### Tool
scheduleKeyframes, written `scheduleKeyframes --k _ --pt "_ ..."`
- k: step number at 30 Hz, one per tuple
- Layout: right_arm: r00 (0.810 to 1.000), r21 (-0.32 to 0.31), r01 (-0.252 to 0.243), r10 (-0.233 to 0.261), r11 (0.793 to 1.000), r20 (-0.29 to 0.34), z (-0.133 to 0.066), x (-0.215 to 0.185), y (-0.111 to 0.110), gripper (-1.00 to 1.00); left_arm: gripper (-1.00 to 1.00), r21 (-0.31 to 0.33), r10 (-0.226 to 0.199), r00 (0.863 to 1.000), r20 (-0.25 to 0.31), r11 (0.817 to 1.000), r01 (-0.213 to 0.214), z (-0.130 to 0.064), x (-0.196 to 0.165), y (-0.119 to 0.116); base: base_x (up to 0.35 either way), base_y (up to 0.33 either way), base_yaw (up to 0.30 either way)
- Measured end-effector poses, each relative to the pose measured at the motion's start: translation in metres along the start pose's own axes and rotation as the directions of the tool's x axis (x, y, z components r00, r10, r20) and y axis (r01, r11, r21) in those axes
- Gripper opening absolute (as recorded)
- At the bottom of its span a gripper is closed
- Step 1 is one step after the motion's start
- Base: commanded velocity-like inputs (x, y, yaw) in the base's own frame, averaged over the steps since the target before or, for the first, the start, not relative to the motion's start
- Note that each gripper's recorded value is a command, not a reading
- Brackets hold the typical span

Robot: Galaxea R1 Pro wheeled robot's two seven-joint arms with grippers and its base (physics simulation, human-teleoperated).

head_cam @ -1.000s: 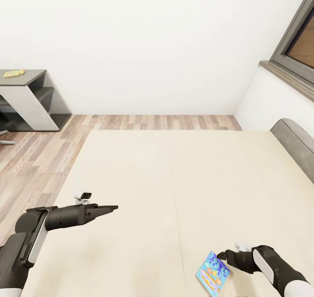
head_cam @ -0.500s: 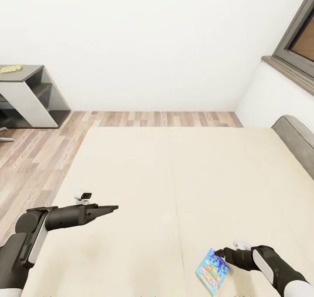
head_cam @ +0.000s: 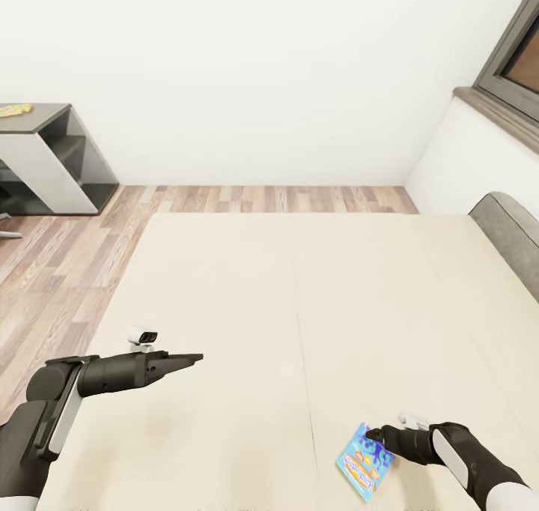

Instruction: Put all the toys in the child's room - the three board games (two on the bed and one on the table), the two jigsaw puzzles on the table, and the tennis ball on the table - inside the toy box on the table in the child's room.

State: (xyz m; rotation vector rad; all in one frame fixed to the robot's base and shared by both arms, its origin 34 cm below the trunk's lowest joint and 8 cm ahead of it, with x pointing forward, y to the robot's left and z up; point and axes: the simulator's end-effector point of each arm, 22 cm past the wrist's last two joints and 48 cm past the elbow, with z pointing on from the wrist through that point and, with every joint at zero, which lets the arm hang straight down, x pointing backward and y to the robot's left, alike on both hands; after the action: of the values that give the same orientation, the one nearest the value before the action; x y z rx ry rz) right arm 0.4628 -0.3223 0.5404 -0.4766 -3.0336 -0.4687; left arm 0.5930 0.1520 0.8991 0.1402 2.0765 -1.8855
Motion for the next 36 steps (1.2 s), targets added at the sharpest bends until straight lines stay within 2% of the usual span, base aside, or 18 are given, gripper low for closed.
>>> scheduleKeyframes --k 36 --pt "0.999 0.004 -0.015 0.015 1.000 -0.046 0.015 0.018 -0.005 1.00 1.00 -0.007 -0.045 0.999 -0.007 0.999 0.045 0.002 0.009 0.020 0.000 0.000 0.000"
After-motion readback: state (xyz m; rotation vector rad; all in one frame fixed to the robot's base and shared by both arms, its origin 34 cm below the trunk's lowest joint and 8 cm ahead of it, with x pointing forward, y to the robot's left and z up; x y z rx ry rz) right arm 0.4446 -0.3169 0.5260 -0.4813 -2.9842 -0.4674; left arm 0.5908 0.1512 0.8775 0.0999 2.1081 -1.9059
